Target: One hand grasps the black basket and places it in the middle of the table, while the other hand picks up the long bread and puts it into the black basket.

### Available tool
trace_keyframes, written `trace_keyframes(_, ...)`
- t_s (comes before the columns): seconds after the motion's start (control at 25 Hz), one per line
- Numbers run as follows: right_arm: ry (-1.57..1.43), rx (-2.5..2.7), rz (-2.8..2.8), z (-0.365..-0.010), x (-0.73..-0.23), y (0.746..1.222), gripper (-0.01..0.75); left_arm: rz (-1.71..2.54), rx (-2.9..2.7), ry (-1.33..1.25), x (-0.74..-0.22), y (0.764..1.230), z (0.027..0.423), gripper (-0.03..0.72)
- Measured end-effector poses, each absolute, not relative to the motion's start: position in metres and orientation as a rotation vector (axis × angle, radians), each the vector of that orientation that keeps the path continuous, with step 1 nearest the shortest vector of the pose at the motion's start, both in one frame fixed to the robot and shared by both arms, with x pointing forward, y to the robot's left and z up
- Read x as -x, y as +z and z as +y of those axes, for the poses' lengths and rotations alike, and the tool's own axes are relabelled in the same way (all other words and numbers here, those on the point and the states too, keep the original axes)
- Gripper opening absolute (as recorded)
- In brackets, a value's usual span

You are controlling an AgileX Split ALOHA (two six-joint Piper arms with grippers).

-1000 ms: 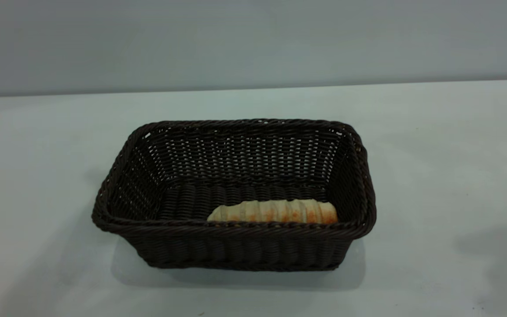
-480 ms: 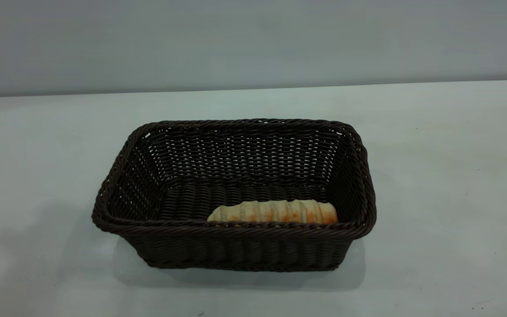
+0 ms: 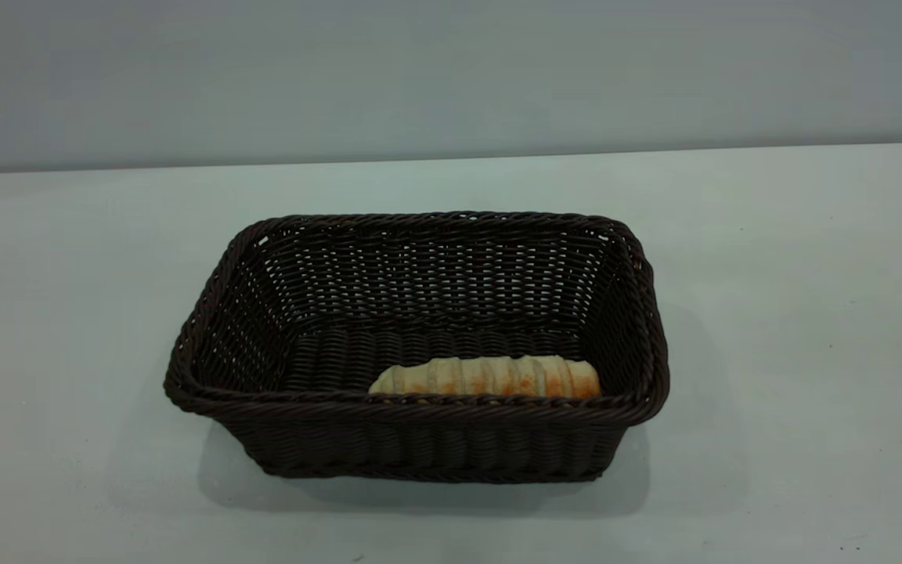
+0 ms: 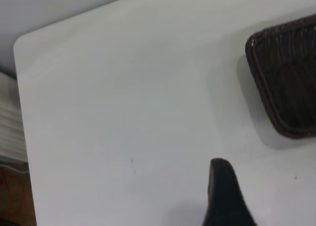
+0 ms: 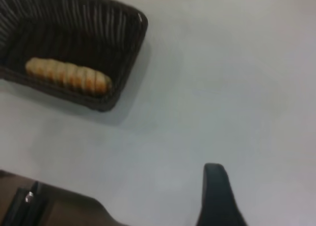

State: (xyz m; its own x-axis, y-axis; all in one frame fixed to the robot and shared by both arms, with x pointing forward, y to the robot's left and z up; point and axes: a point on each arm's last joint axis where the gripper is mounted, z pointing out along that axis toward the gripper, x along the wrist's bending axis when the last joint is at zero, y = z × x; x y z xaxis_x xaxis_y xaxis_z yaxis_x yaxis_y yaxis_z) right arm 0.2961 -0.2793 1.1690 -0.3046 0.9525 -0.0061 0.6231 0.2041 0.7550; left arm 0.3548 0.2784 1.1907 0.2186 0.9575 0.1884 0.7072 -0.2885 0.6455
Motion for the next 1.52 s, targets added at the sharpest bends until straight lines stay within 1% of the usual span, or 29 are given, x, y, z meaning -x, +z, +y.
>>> trace_keyframes(0.24,1.007,-1.380,1.964,-0.281,-0.264,1.164,0.500,1.513,-1.988,0.792,-0.302,1.166,0.298,0.482)
trace_keyframes(0.48,0.996,-1.360,1.982,-0.284,-0.248,1.134,0.500,1.467,-1.905,0.761,-0.267,1.148,0.307,0.482)
trace_keyframes(0.68,0.988,-1.340,1.992,-0.285,-0.238,1.110,0.500,1.449,-1.875,0.759,-0.247,1.121,0.314,0.482)
trace_keyframes(0.84,0.956,-1.357,2.028,-0.285,-0.238,1.089,0.500,1.449,-1.877,0.756,-0.238,1.097,0.317,0.482)
trace_keyframes(1.16,0.897,-1.407,2.067,-0.284,-0.257,1.047,0.500,1.457,-1.898,0.720,-0.233,1.062,0.318,0.482)
trace_keyframes(1.52,0.820,-1.380,2.075,-0.287,-0.259,1.040,0.500,1.474,-1.946,0.624,-0.237,1.042,0.311,0.482)
